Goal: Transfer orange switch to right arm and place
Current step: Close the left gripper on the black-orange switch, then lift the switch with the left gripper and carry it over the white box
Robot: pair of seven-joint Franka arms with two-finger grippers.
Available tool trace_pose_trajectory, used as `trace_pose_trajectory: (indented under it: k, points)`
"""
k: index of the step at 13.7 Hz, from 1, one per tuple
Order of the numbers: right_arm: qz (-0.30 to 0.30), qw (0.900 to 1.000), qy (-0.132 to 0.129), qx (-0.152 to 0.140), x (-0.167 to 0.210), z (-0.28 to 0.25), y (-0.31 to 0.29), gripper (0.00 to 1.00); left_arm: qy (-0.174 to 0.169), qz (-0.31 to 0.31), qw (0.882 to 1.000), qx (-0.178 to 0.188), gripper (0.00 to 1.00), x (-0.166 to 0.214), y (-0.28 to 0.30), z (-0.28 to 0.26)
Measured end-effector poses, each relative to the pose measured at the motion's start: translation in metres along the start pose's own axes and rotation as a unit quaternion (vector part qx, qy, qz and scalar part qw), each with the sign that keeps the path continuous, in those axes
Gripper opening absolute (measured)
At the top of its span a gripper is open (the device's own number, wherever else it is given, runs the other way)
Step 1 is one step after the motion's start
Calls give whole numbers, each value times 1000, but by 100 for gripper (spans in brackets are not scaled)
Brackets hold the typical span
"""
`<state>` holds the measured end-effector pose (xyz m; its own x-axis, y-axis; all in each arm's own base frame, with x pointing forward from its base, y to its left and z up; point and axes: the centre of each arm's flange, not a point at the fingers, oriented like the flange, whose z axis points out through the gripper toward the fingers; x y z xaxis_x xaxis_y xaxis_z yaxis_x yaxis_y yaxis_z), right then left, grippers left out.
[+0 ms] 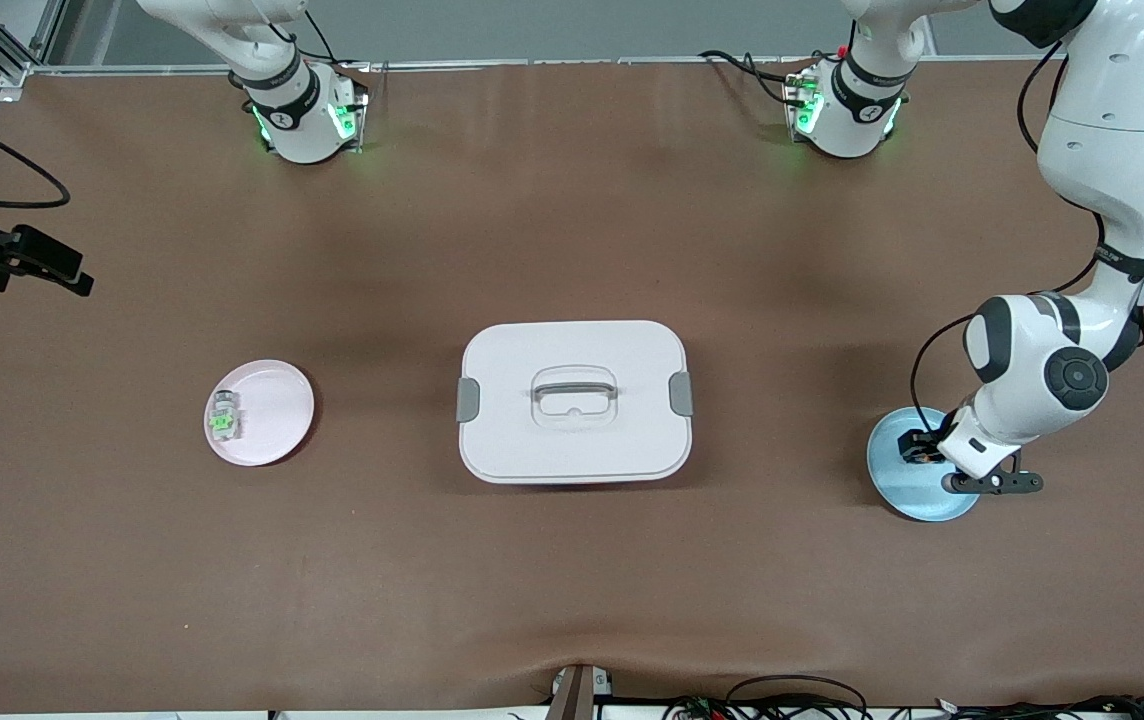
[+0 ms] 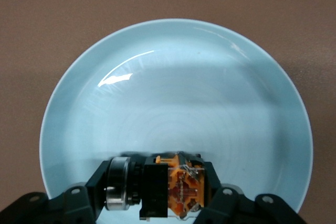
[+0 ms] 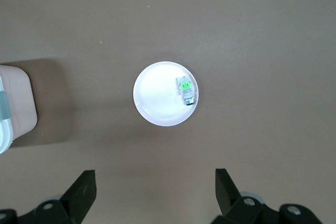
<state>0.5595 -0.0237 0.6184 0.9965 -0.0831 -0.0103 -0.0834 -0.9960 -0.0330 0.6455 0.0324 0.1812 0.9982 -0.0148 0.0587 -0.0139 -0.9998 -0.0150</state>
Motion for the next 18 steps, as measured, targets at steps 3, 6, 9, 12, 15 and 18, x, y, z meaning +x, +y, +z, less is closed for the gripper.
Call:
trace_pose_trajectory:
  k: [3,6,9,12,15,18]
  points:
    - [0,1000,0,0,0,0,0,100,1,0,1000,0,73,1,0,-1]
    - [0,1000,0,0,0,0,0,100,11,2,1000,0,73,7,3,-14]
    - [0,1000,0,0,0,0,0,100,7,6,1000,-5,73,12,16,-49]
    - [0,1000,0,0,0,0,0,100,-7,-17,999,-36,73,11,34,-95]
    - [0,1000,0,0,0,0,1,100,-31,-54,997,-54,73,4,56,-136]
    - [1,1000,5,0,1,-1,2,100,-60,-104,991,-62,73,-6,93,-179]
